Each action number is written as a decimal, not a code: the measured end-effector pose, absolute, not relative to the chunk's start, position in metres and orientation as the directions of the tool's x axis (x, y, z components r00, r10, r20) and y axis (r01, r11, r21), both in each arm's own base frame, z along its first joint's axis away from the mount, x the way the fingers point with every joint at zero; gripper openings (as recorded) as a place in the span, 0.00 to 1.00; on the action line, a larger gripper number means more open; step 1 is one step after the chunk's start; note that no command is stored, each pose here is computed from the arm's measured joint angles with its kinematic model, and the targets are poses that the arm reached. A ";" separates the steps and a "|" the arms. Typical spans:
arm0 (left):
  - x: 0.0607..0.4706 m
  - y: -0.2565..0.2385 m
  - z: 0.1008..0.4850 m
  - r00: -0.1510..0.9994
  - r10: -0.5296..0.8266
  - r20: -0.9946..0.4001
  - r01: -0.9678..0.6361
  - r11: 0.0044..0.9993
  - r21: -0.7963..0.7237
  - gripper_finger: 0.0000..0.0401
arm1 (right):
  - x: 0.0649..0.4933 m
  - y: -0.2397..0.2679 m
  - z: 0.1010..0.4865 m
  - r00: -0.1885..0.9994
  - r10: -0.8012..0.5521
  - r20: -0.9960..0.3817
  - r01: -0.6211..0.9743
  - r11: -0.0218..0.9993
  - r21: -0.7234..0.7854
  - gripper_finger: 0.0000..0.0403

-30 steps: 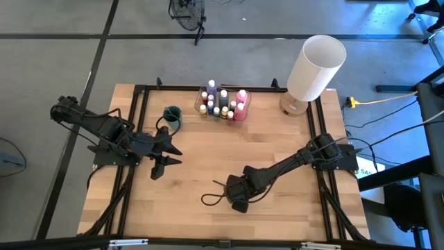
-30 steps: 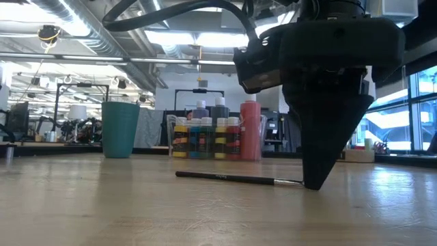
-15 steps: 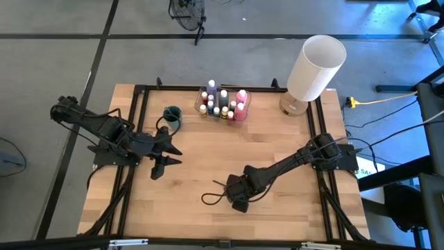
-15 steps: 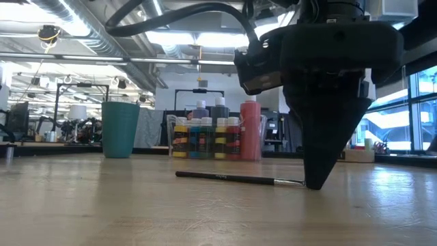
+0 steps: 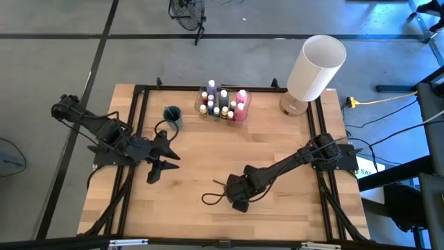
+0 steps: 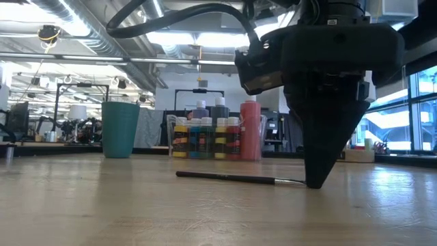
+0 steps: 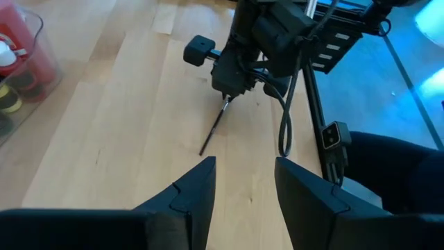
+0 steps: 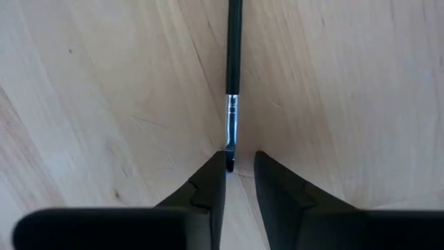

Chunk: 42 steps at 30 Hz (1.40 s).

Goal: Pick & Place Paint Supplies
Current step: Put the silver paint brush into the green cup

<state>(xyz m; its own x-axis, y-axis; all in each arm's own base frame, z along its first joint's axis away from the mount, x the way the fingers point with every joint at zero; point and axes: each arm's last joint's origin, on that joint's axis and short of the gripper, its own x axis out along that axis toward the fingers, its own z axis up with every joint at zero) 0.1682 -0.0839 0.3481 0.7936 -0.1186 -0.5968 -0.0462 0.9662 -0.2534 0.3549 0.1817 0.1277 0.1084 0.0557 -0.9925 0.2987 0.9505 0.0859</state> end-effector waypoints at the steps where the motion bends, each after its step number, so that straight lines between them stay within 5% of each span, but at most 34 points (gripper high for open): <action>1: 0.168 -0.085 0.348 0.795 -0.118 -0.595 -0.044 0.967 -0.250 0.36 | 0.355 0.182 0.128 0.109 0.056 -0.992 0.299 0.950 0.087 0.13; 9: 0.162 -0.093 0.348 0.795 -0.118 -0.594 -0.026 0.973 -0.228 0.36 | 0.356 0.182 0.128 0.124 0.051 -0.991 0.298 0.951 0.086 0.01; 33: 0.165 -0.126 0.327 0.747 -0.066 -0.661 -0.029 0.991 -0.131 0.36 | 0.364 0.205 0.164 0.165 0.002 -0.986 0.328 0.943 0.057 0.00; 42: 0.171 -0.145 0.313 0.745 0.012 -0.667 0.132 0.978 0.165 0.36 | 0.365 0.210 0.202 0.167 -0.082 -0.983 0.345 0.938 -0.019 0.00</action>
